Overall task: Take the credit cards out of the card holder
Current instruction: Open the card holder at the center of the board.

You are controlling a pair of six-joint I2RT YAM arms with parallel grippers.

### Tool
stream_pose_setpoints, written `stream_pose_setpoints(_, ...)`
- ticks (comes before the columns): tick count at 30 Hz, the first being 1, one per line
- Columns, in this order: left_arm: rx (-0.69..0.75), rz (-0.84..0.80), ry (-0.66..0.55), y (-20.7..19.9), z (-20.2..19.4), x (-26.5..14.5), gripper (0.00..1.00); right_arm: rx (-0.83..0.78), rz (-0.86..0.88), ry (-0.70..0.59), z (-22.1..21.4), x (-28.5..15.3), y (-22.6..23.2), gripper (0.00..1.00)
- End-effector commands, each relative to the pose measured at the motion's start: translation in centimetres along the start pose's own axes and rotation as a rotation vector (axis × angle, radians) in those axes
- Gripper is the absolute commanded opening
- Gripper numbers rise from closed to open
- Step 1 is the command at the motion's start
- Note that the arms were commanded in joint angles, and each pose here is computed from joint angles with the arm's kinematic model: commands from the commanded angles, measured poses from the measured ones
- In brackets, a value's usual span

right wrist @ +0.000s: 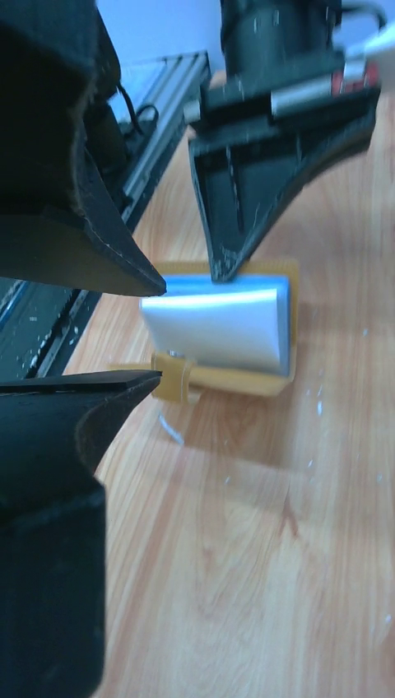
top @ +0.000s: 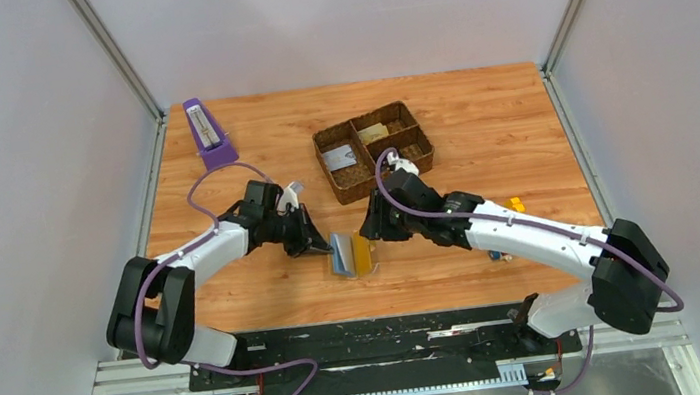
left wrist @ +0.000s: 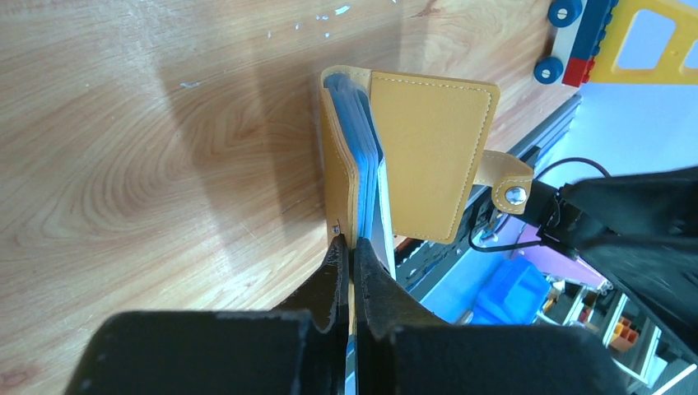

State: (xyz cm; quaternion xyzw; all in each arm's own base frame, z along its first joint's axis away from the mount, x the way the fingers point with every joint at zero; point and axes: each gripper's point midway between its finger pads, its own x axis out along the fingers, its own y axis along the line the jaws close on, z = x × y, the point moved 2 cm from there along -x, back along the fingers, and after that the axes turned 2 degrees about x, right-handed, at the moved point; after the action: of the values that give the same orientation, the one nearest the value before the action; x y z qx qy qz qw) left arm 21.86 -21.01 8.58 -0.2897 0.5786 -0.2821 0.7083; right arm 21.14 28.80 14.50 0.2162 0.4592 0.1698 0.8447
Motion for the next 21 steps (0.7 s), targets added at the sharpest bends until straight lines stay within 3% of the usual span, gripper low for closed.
stream_pose_setpoints(1,0.023,-0.004,-0.015,-0.9,0.2,-0.7,0.0,0.009,0.118,-0.008,1.6,-1.4,3.9,0.4)
stream_pose_setpoints(12,-0.003,0.016,-0.007,-0.8,-0.1,-0.6,0.0,-0.014,0.218,0.111,-0.4,2.3,6.3,0.42)
stream_pose_setpoints(21,0.002,-0.005,-0.01,-1.5,-0.2,-0.9,0.0,-0.011,0.16,0.193,-2.7,5.6,4.5,0.42)
